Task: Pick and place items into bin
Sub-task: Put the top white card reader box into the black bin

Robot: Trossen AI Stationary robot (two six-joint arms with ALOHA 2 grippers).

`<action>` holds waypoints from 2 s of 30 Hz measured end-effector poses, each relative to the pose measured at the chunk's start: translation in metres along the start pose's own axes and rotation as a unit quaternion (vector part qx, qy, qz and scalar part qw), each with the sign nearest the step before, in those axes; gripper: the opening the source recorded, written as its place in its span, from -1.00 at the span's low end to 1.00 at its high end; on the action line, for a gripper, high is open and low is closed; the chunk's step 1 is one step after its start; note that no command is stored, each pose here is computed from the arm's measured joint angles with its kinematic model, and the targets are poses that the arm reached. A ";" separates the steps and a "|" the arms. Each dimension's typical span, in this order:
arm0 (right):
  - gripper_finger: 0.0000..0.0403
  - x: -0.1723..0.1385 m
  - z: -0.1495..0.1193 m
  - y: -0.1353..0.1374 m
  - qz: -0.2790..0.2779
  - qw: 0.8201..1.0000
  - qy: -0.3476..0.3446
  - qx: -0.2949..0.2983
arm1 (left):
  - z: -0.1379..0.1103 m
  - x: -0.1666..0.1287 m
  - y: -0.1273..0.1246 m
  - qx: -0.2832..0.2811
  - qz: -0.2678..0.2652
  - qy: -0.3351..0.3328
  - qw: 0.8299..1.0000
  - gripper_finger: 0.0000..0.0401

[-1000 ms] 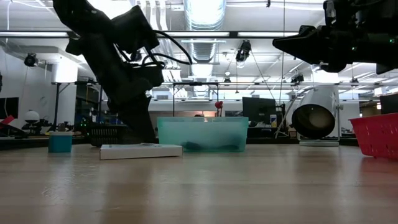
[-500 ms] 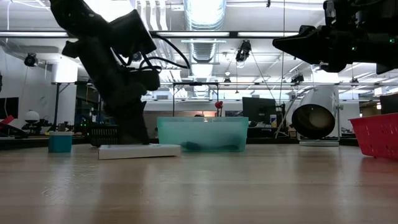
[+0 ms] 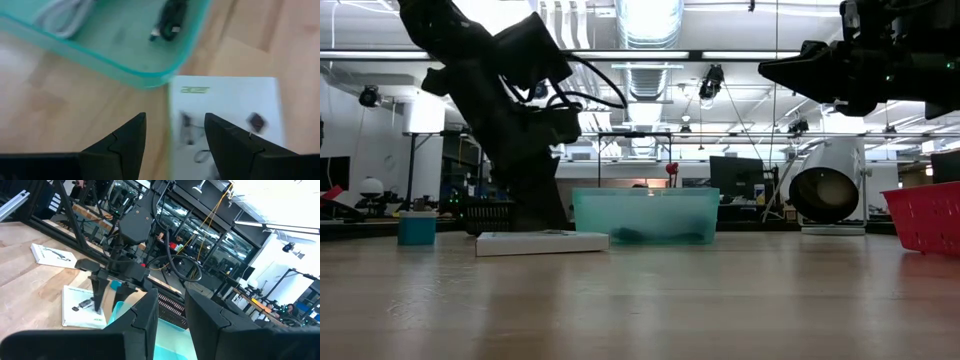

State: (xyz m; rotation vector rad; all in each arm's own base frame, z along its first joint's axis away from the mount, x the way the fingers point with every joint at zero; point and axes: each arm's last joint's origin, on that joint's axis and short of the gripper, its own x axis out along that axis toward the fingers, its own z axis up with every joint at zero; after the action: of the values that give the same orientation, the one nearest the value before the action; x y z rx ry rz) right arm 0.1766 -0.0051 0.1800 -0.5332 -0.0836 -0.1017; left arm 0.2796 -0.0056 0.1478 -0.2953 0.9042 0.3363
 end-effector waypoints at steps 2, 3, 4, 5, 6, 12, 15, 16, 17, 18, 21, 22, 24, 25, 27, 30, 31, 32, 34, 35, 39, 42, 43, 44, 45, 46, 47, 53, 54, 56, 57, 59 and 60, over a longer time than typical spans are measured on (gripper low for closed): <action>-0.58 0.000 0.000 0.000 0.000 1.000 0.000 0.000 | -0.001 0.000 0.001 0.001 0.016 -0.005 1.000 -0.08; -0.58 0.000 0.000 0.000 0.000 1.000 0.000 0.000 | -0.001 0.001 0.002 0.001 0.018 -0.004 1.000 -0.08; -0.58 0.000 0.000 0.000 0.000 1.000 0.000 0.000 | -0.002 0.001 0.002 0.001 0.018 -0.004 1.000 -0.08; -0.58 0.000 0.000 0.000 0.000 1.000 0.000 0.000 | -0.002 0.000 0.002 0.001 0.018 -0.003 1.000 -0.08; -0.58 0.000 0.000 0.000 0.000 1.000 0.000 0.000 | -0.002 0.000 0.002 0.001 0.018 -0.003 1.000 -0.08; -0.58 0.000 0.000 0.000 0.000 1.000 0.000 0.000 | -0.004 0.001 0.002 0.002 0.016 0.006 1.000 -0.08; -0.58 0.000 0.000 0.000 0.000 1.000 0.000 0.000 | -0.006 0.004 0.003 0.002 0.018 0.011 1.000 -0.08; -0.58 0.000 0.000 0.000 0.000 1.000 0.000 0.000 | -0.007 0.005 0.003 0.002 0.020 0.012 1.000 -0.08; -0.58 0.000 0.000 0.000 0.000 1.000 0.000 0.000 | -0.008 0.008 0.003 0.004 0.023 0.017 1.000 -0.08; -0.58 0.000 0.000 0.000 0.000 1.000 0.000 0.000 | -0.009 0.012 0.003 0.004 0.024 0.021 0.999 -0.08; -0.58 0.000 0.000 0.000 0.001 1.000 0.002 0.000 | -0.012 0.020 0.003 0.020 0.029 0.036 0.999 -0.08; -0.58 0.000 -0.001 0.000 0.002 1.000 0.004 0.000 | -0.013 0.023 0.003 0.021 0.026 0.045 0.998 -0.08; -0.58 0.000 -0.001 0.001 0.003 1.000 0.005 -0.002 | -0.012 0.025 0.002 0.021 0.017 0.053 0.998 -0.09; -0.58 0.000 -0.001 0.001 0.003 1.000 0.005 -0.005 | -0.012 0.026 0.002 0.021 0.015 0.054 0.998 -0.10; -0.58 0.000 -0.001 0.001 0.005 1.000 0.007 -0.009 | -0.009 0.026 0.000 0.021 0.003 0.055 0.998 -0.16; -0.58 0.000 -0.002 0.001 0.004 1.000 0.007 -0.009 | -0.006 0.023 -0.003 0.018 -0.029 0.059 0.998 -0.31; -0.58 0.000 -0.002 0.001 0.005 1.000 0.007 -0.009 | -0.005 0.021 -0.004 0.018 -0.046 0.061 0.997 -0.37; -0.58 0.000 -0.002 0.001 0.005 1.000 0.007 -0.009 | -0.005 0.020 -0.005 0.018 -0.059 0.066 0.996 -0.43; -0.58 0.000 -0.002 0.001 0.005 1.000 0.007 -0.009 | -0.005 0.017 -0.006 0.025 -0.077 0.071 0.994 -0.57; -0.58 0.000 -0.002 0.001 0.005 1.000 0.008 -0.009 | -0.005 0.017 -0.006 0.030 -0.082 0.073 0.994 -0.64; -0.58 0.000 -0.002 0.001 0.005 1.000 0.008 -0.009 | -0.006 0.016 -0.006 0.040 -0.089 0.077 0.992 -0.92; -0.58 0.000 -0.002 0.001 0.005 1.000 0.009 -0.009 | -0.007 0.016 -0.006 0.036 -0.101 0.088 0.990 -0.96; -0.58 0.000 -0.002 0.001 0.005 1.000 0.009 -0.009 | -0.008 0.016 -0.007 0.026 -0.113 0.097 0.988 -0.96; -0.58 0.000 -0.002 0.001 0.006 1.000 0.009 -0.009 | -0.008 0.015 -0.007 0.012 -0.126 0.105 0.986 -0.96; -0.58 0.000 -0.002 0.001 0.006 1.000 0.009 -0.009 | -0.009 0.014 -0.007 -0.004 -0.135 0.115 0.984 -0.96; -0.58 0.000 -0.002 0.001 0.006 1.000 0.010 -0.009 | -0.009 0.013 -0.007 -0.017 -0.140 0.122 0.982 -0.98; -0.58 0.000 -0.002 0.001 0.006 1.000 0.010 -0.009 | -0.009 0.012 -0.007 -0.027 -0.142 0.126 0.981 -0.98; -0.58 0.000 -0.002 0.001 0.006 1.000 0.010 -0.009 | -0.005 -0.006 -0.005 -0.033 -0.147 0.115 0.982 -0.99; -0.58 0.000 -0.002 0.001 0.006 1.000 0.010 -0.009 | -0.003 -0.012 -0.004 -0.033 -0.144 0.110 0.983 -0.99; -0.58 0.000 -0.002 0.001 0.006 1.000 0.010 -0.009 | -0.001 -0.023 -0.002 -0.033 -0.139 0.097 0.985 -0.99; -0.58 0.000 -0.002 0.001 0.006 1.000 0.010 -0.009 | 0.001 -0.028 -0.001 -0.033 -0.133 0.087 0.987 -0.99; -0.58 0.000 -0.002 0.001 0.006 1.000 0.010 -0.009 | 0.004 -0.040 0.001 -0.036 -0.114 0.064 0.991 -0.99; -0.58 0.000 -0.002 0.001 0.006 1.000 0.010 -0.009 | 0.007 -0.046 0.002 -0.041 -0.103 0.045 0.993 -0.99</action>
State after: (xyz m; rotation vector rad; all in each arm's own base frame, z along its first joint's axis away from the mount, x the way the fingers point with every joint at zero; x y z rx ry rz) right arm 0.1767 -0.0052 0.1776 -0.5500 -0.0600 -0.0957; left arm 0.2568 -0.0082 0.1885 -0.4781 0.9404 0.1697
